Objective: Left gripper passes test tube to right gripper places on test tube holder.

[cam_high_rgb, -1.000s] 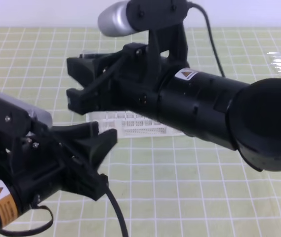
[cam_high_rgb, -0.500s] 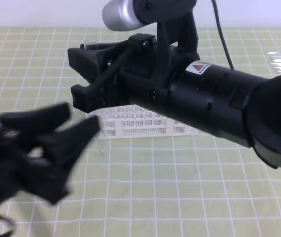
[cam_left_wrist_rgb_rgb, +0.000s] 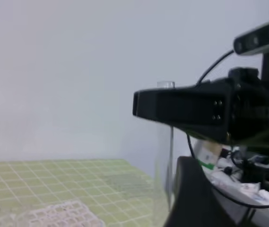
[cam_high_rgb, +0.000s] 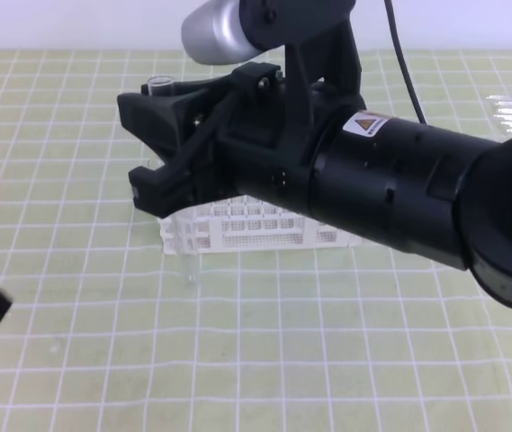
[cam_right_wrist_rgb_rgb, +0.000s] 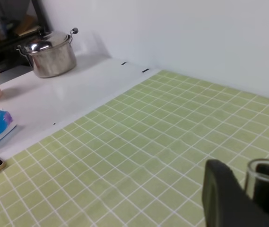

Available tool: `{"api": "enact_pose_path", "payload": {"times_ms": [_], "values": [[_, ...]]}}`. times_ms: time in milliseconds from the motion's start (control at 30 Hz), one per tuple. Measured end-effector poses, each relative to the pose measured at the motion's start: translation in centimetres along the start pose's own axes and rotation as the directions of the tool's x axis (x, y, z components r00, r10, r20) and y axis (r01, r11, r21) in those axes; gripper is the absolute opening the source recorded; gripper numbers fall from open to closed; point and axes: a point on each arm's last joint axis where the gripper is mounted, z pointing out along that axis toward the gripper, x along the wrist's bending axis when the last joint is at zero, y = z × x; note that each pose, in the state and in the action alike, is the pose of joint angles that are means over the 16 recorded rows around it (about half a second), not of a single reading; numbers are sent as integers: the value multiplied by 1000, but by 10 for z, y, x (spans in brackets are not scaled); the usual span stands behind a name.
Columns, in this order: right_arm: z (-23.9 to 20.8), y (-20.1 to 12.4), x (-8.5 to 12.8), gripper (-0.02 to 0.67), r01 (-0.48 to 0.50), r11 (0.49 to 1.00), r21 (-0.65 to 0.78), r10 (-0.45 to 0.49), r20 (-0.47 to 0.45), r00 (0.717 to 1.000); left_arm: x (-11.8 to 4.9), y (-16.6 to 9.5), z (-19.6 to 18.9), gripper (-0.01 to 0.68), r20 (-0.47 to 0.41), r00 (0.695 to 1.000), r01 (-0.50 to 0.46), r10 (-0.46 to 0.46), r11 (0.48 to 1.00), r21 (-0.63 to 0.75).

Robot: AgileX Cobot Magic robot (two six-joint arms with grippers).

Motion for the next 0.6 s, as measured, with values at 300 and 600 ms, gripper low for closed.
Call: {"api": "enact_pose_path", "payload": {"times_ms": [300, 600], "values": [[0, -1, 2, 9, 15, 1000, 16, -14, -17, 1000, 7, -44, -13, 27, 34, 999, 35, -38, 997, 71], [0, -2, 2, 9, 27, 999, 23, -26, -25, 999, 18, -95, -17, 14, 21, 999, 26, -31, 976, 215]]}}
